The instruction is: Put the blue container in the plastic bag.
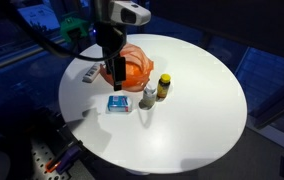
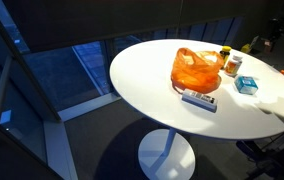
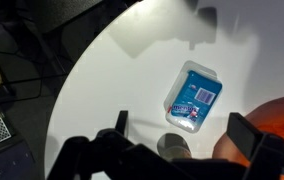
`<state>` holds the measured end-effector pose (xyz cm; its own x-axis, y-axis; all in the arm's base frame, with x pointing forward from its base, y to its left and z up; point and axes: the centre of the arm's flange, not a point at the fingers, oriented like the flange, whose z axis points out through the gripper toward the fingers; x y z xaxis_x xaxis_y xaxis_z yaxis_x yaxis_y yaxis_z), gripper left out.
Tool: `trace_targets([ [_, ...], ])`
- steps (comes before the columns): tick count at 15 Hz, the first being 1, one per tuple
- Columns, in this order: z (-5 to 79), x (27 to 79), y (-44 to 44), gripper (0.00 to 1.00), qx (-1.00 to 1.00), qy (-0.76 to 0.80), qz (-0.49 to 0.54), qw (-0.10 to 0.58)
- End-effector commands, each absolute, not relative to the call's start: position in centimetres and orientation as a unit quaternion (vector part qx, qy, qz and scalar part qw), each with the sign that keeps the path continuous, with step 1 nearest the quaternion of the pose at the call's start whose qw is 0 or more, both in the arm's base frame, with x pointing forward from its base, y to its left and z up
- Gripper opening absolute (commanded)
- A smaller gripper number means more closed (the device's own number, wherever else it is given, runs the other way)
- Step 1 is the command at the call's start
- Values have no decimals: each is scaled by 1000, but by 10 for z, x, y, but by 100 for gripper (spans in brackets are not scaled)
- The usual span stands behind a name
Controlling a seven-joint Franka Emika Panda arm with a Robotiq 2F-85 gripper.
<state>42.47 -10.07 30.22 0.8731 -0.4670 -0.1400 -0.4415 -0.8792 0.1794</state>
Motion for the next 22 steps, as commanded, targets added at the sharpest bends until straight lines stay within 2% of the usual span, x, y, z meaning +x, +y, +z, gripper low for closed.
trace_targets([
  [1, 275, 430, -97, 100, 967, -241, -63, 62],
  [12, 212, 439, -77, 100, 961, -274, -5, 48],
  [22, 199, 440, -83, 100, 954, -294, -23, 58],
])
